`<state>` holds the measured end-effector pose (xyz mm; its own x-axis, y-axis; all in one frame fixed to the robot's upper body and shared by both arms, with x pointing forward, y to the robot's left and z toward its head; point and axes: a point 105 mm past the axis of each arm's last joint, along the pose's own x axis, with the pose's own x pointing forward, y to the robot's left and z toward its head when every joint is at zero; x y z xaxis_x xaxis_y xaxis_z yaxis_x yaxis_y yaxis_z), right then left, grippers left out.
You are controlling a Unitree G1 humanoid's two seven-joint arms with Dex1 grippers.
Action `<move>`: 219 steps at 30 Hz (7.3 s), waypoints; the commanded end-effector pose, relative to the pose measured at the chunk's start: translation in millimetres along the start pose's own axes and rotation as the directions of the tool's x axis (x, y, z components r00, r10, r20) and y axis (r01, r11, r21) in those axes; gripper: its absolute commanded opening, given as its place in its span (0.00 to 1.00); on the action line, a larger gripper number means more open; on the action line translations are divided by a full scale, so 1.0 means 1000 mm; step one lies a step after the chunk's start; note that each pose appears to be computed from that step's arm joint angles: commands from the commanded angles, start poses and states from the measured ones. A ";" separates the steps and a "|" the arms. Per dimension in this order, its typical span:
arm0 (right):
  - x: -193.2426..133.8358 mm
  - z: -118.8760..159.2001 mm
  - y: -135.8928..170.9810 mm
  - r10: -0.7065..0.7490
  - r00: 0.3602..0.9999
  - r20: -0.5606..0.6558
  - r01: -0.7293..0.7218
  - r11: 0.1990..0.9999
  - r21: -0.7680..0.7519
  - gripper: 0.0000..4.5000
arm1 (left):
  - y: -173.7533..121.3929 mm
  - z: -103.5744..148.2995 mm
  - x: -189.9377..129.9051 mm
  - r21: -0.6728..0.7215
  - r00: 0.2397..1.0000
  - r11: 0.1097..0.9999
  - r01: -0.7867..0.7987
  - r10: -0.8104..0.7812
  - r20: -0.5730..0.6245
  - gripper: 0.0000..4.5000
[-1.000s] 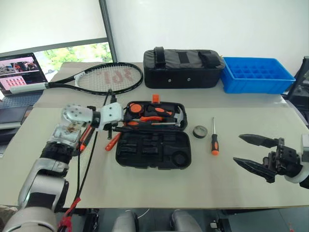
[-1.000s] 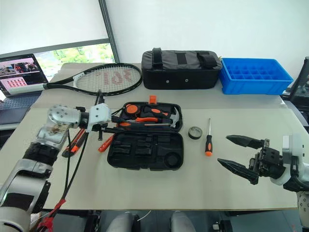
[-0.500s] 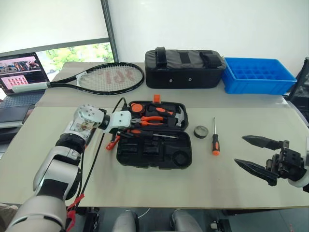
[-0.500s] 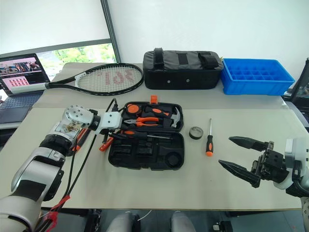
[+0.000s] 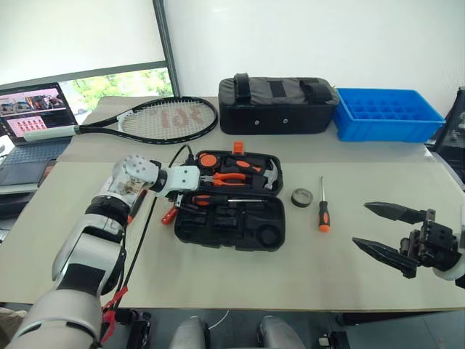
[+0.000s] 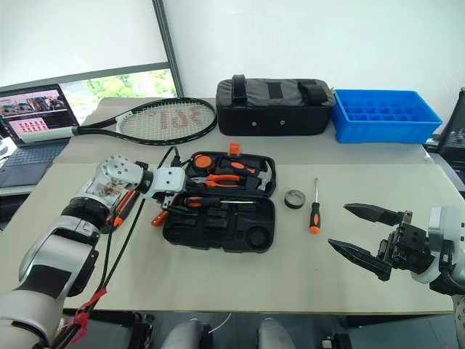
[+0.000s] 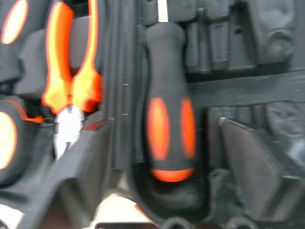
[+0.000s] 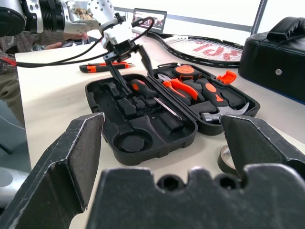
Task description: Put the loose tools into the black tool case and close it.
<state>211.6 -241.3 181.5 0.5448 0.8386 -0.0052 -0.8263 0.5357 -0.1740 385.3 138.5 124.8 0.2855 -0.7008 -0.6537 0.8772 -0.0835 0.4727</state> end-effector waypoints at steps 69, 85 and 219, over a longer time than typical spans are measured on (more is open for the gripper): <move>0.057 -0.099 -0.061 -0.505 0.572 -0.647 0.669 0.743 0.011 0.62 | -0.051 0.102 -0.087 -0.213 0.884 0.962 0.173 -0.056 0.464 1.00; 0.136 -0.008 -0.071 -0.314 0.904 -0.289 0.256 0.941 -0.221 0.23 | -0.064 0.073 -0.124 -0.424 0.916 0.905 0.003 0.168 0.364 1.00; 0.008 0.010 -0.007 0.096 0.994 -0.046 -0.100 0.992 -0.073 0.80 | -0.100 -0.066 -0.022 -0.754 0.786 0.434 -0.492 0.595 -0.171 0.67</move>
<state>227.6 -233.0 173.8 0.4922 0.8609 -0.1287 -0.8653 0.4677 -0.1805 316.3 208.4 56.4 0.8109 -0.4919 -0.3170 0.5409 0.8367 0.0854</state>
